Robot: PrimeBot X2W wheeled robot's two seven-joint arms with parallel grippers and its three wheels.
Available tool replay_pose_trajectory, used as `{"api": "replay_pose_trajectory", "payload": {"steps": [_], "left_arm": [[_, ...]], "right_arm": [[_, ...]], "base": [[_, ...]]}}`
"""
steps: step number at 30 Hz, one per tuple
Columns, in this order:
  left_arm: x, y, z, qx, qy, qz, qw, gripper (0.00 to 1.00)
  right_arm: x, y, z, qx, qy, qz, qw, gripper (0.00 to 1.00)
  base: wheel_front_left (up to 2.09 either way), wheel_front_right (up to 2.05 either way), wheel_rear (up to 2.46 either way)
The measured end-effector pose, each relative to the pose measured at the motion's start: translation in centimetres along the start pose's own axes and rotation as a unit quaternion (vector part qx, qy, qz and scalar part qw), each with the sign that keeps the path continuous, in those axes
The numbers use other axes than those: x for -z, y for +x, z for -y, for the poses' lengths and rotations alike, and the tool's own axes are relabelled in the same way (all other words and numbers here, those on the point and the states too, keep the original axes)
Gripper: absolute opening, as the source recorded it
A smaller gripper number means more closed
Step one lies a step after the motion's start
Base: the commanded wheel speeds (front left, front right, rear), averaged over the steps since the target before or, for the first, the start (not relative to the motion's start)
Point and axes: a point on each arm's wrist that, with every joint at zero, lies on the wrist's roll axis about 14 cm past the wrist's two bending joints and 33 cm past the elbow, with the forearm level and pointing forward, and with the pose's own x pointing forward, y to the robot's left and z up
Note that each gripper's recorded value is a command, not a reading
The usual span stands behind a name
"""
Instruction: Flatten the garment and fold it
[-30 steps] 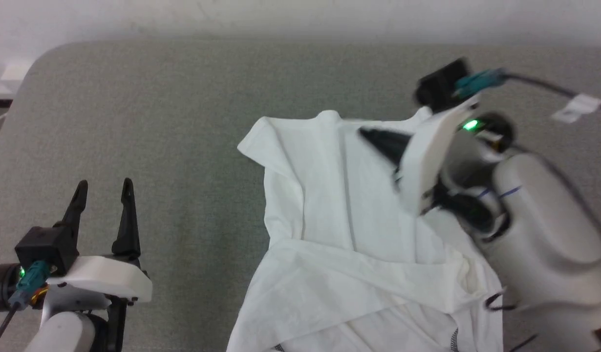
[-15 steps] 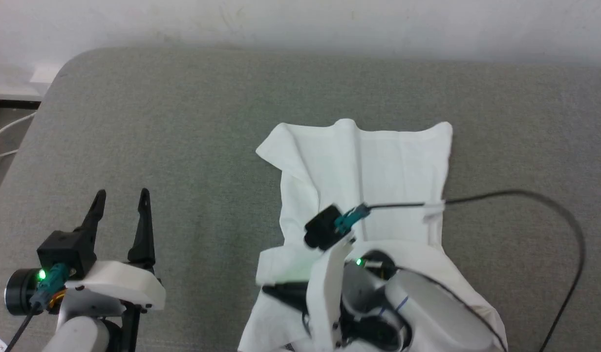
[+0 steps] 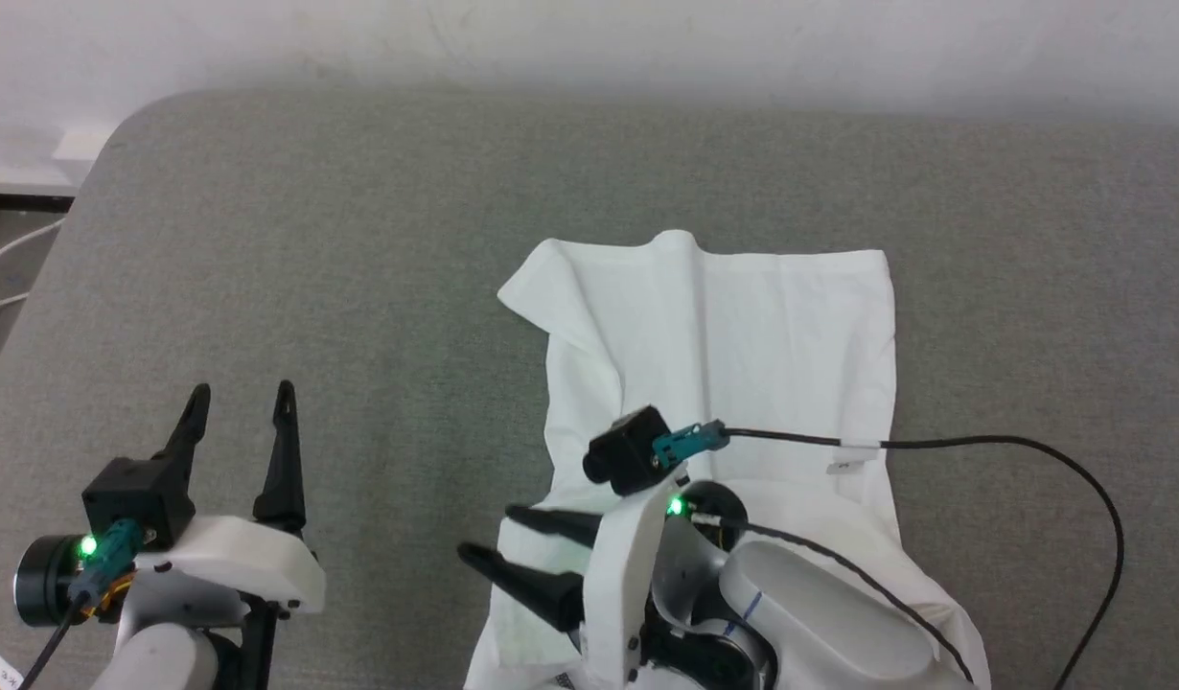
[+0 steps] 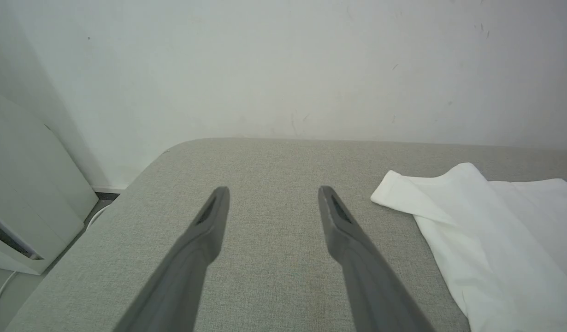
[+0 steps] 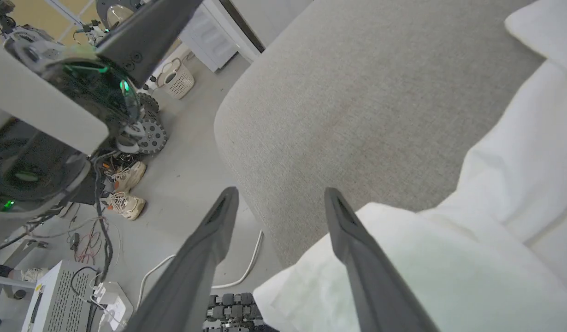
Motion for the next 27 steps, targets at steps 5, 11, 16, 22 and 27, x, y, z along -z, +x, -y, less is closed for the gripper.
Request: {"api": "replay_pose_trajectory", "payload": {"steps": [5, 11, 16, 22, 27], "left_arm": [[-0.5, 0.1, -0.1, -0.002, 0.003, 0.007, 1.000, 1.00], [-0.7, -0.1, -0.3, -0.008, 0.009, 0.005, 1.000, 1.00], [-0.9, -0.1, 0.0, -0.009, 0.010, 0.005, 1.000, 1.00], [-1.2, 0.5, 0.9, -0.001, 0.007, 0.004, 1.000, 1.00], [-0.4, 1.4, 2.4, 0.017, 0.006, -0.021, 1.000, 1.00]], "right_arm": [[-4.6, -1.1, -0.8, -0.003, -0.030, 0.107, 0.994, 1.00], [-10.0, -6.2, 4.4, 0.092, -0.092, 0.227, 0.965, 1.00], [-11.5, -12.5, 9.8, 0.201, -0.120, 0.280, 0.931, 1.00], [-9.4, -19.2, 14.1, 0.314, -0.126, 0.279, 0.899, 1.00], [-8.1, -23.0, 15.2, 0.376, -0.122, 0.276, 0.876, 1.00]], "base": [[0.00, 0.00, 0.00], [0.00, 0.00, 0.00], [0.00, 0.00, 0.00], [0.00, 0.00, 0.00], [0.00, 0.00, 0.00]]}}
